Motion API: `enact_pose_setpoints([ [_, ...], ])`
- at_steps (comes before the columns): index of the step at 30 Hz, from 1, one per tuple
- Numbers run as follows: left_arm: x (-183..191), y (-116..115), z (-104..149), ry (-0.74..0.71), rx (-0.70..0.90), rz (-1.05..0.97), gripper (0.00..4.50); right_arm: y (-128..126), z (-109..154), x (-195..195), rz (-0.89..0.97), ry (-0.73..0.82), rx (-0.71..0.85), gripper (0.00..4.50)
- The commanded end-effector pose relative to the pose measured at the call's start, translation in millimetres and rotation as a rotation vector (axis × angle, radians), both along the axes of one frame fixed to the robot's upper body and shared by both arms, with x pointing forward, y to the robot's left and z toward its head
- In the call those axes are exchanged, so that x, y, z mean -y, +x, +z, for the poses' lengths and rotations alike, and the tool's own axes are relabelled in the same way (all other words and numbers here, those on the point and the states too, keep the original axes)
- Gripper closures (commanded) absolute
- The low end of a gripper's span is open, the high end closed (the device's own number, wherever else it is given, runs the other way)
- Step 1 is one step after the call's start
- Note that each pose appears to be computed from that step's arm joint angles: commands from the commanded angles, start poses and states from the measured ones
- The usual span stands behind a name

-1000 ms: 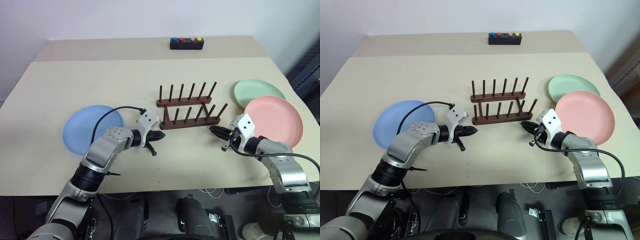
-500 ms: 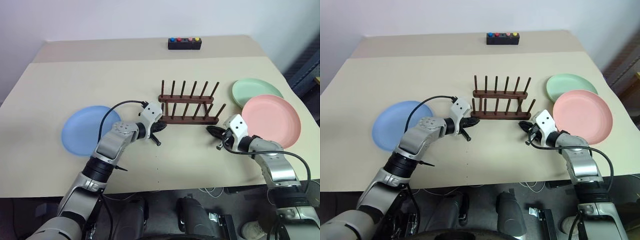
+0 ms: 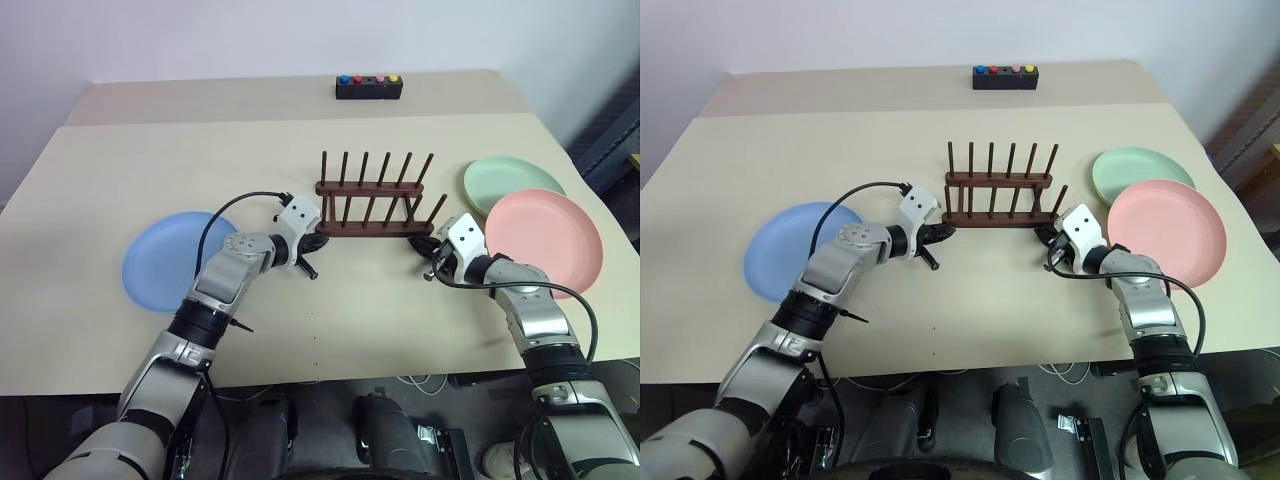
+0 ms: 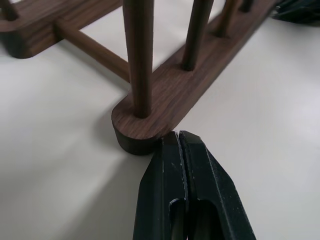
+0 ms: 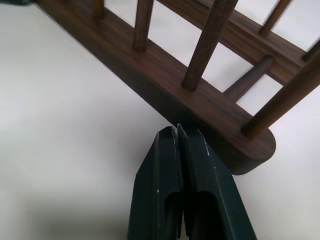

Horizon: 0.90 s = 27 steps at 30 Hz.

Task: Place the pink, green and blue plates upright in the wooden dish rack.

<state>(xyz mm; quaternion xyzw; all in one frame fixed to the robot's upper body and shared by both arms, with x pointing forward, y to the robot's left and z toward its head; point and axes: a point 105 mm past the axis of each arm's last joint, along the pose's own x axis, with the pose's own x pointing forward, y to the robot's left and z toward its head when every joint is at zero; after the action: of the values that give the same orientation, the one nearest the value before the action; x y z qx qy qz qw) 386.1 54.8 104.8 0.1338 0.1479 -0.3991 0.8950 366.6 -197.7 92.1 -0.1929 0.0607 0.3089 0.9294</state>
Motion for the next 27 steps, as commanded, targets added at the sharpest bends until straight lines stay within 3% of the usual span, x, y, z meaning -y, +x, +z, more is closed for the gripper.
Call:
enact_pose_setpoints([
  [1, -7, 13, 6, 0.008, 0.042, 0.043, 4.5, 6, 10, -6, 0.02, -0.008, 0.044, 4.42],
  [12, -15, 35, 14, 0.021, 0.072, 0.047, 4.5, 32, 17, -7, 0.027, -0.072, 0.09, 4.42],
  [19, -8, 35, 12, 0.013, 0.077, 0.039, 4.5, 48, 26, -8, 0.01, -0.076, 0.117, 4.42],
  [27, -5, 35, 12, 0.005, 0.083, 0.037, 4.5, 47, 29, -16, 0.048, -0.057, 0.127, 4.42],
])
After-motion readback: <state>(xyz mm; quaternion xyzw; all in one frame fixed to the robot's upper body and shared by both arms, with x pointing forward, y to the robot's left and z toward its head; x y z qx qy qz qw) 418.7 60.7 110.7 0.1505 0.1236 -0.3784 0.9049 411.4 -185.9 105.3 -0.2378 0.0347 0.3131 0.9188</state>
